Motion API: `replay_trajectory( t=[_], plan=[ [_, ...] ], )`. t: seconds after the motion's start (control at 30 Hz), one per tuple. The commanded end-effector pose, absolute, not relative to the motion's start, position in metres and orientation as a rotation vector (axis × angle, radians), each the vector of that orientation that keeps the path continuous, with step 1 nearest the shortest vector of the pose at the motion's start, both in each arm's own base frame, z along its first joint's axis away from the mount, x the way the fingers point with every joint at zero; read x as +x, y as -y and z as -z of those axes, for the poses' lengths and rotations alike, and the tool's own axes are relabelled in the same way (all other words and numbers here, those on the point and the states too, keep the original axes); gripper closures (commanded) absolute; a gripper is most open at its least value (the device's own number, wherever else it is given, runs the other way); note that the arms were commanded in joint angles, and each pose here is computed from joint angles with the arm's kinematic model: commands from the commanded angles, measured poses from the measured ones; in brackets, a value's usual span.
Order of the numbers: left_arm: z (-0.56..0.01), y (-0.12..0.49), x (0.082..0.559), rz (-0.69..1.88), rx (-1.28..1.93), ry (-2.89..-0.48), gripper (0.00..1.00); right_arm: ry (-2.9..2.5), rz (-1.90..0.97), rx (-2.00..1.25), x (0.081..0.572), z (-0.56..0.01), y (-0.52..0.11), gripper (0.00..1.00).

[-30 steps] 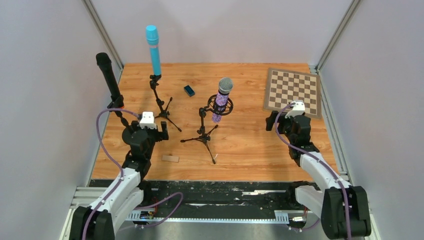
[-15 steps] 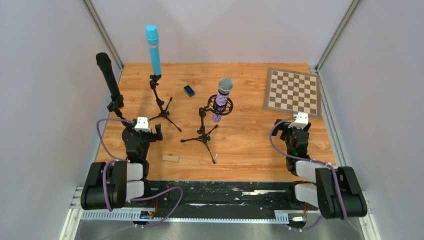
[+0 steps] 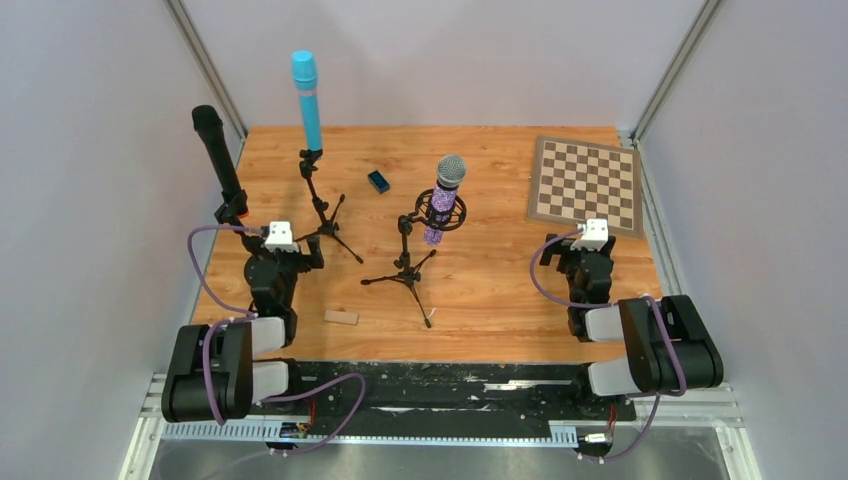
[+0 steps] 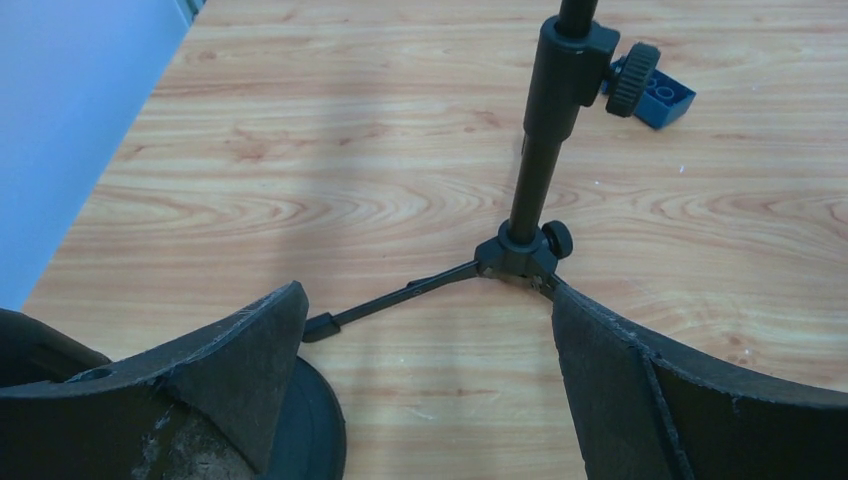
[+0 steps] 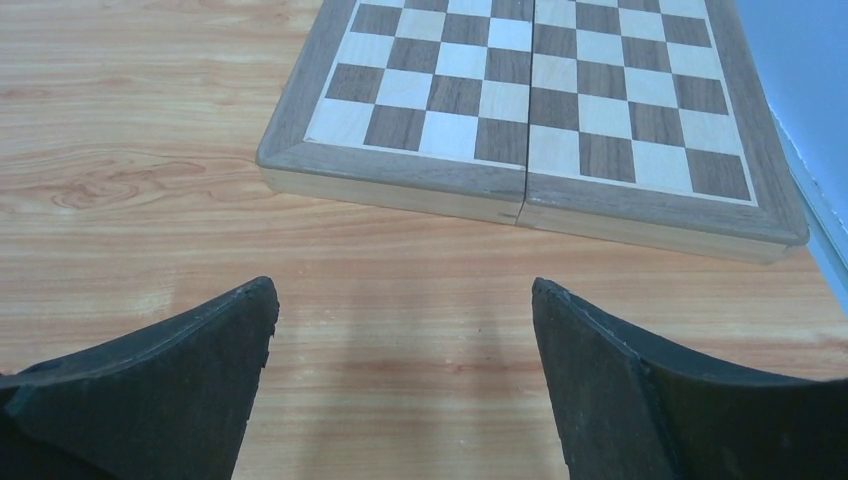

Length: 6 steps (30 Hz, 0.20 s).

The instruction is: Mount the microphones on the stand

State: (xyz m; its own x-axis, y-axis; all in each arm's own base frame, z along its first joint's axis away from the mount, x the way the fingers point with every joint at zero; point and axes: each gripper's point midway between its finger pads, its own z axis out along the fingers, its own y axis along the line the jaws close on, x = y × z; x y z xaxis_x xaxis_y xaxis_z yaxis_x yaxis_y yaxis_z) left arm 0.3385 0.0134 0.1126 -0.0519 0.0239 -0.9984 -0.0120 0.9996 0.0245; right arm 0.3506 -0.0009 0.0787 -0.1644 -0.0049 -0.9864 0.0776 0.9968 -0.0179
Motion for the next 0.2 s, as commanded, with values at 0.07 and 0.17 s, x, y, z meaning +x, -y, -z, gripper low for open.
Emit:
replay_trajectory(
  t=[0.07, 0.17],
  plan=[
    [-0.1166, -0.02, 0.3423, -0.04, -0.031, -1.616, 0.0, -1.633, 0.06, 0.038, 0.3631, -0.1079, -0.0033, 0.0],
    [-0.1164, -0.02, 0.3414, -0.042, -0.031, -1.615, 0.0, -1.633, 0.06, 0.038, 0.3631, -0.1079, -0.0031, 0.0]
  ],
)
